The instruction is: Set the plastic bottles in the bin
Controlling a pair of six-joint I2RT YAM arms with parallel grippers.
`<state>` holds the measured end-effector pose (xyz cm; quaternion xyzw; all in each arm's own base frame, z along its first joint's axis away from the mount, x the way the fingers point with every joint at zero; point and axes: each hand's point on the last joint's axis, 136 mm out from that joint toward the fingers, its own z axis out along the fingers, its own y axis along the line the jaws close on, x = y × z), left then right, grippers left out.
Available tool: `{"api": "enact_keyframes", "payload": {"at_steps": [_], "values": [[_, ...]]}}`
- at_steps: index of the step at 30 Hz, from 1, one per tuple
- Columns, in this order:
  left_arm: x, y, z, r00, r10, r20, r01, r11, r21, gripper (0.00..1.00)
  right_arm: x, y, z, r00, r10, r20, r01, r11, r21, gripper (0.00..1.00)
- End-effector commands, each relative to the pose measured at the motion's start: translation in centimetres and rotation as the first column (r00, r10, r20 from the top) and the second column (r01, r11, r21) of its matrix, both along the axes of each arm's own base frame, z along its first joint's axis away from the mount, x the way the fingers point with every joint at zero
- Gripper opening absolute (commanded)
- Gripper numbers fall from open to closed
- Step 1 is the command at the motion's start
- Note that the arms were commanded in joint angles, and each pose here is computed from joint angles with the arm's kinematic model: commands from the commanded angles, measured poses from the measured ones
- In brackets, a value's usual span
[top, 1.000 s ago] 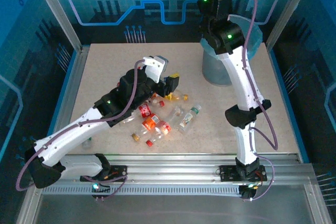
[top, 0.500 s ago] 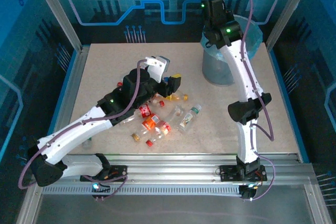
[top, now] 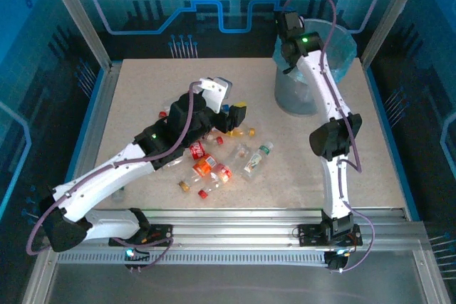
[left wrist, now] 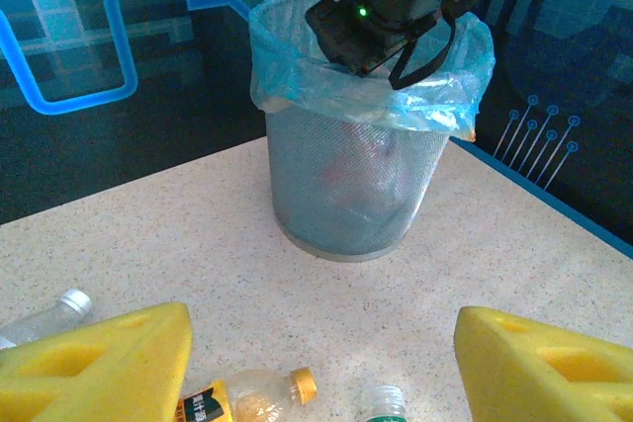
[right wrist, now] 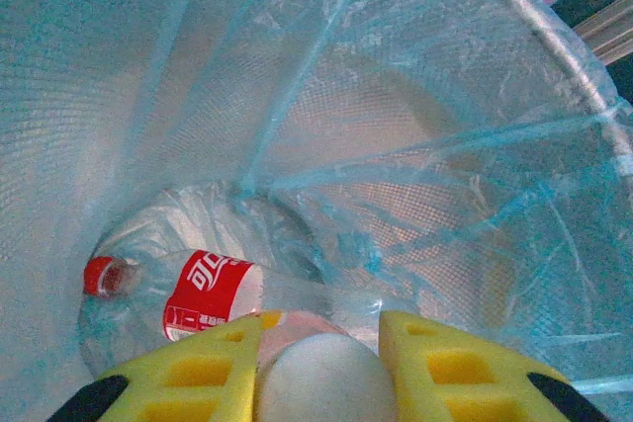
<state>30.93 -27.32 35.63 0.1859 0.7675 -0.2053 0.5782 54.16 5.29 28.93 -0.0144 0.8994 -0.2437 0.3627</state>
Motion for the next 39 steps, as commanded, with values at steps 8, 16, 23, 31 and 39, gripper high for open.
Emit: {"api": "enact_keyframes", "payload": {"at_steps": [8, 16, 23, 31, 39], "values": [[0.3, -0.2, -0.4, 1.000, 0.000, -0.021, 0.000, 1.000, -0.003, 0.72, 1.1, -1.5, -5.7, 0.994, -0.026, -0.110, 0.032, 0.998, 0.058, 0.19], [0.4, -0.3, -0.3, 1.000, 0.002, -0.020, -0.002, 1.000, -0.010, 0.72, 0.8, -1.0, -3.5, 0.999, -0.023, -0.048, 0.029, 0.991, 0.131, 0.45], [0.4, -0.2, -0.4, 1.000, 0.004, -0.025, -0.004, 1.000, -0.011, 0.73, 0.6, -0.8, -0.9, 1.000, -0.014, 0.014, 0.012, 0.989, 0.147, 0.56], [0.3, 0.0, -0.4, 1.000, 0.009, -0.027, -0.009, 1.000, -0.016, 0.73, 0.3, 0.7, 1.1, 0.998, 0.023, 0.055, -0.032, 0.982, 0.184, 0.57], [0.0, 0.5, -0.6, 0.999, 0.022, -0.031, -0.023, 1.000, -0.018, 0.73, -2.4, 3.8, 9.4, 0.965, 0.070, 0.254, -0.125, 0.970, 0.208, 0.59]]}}
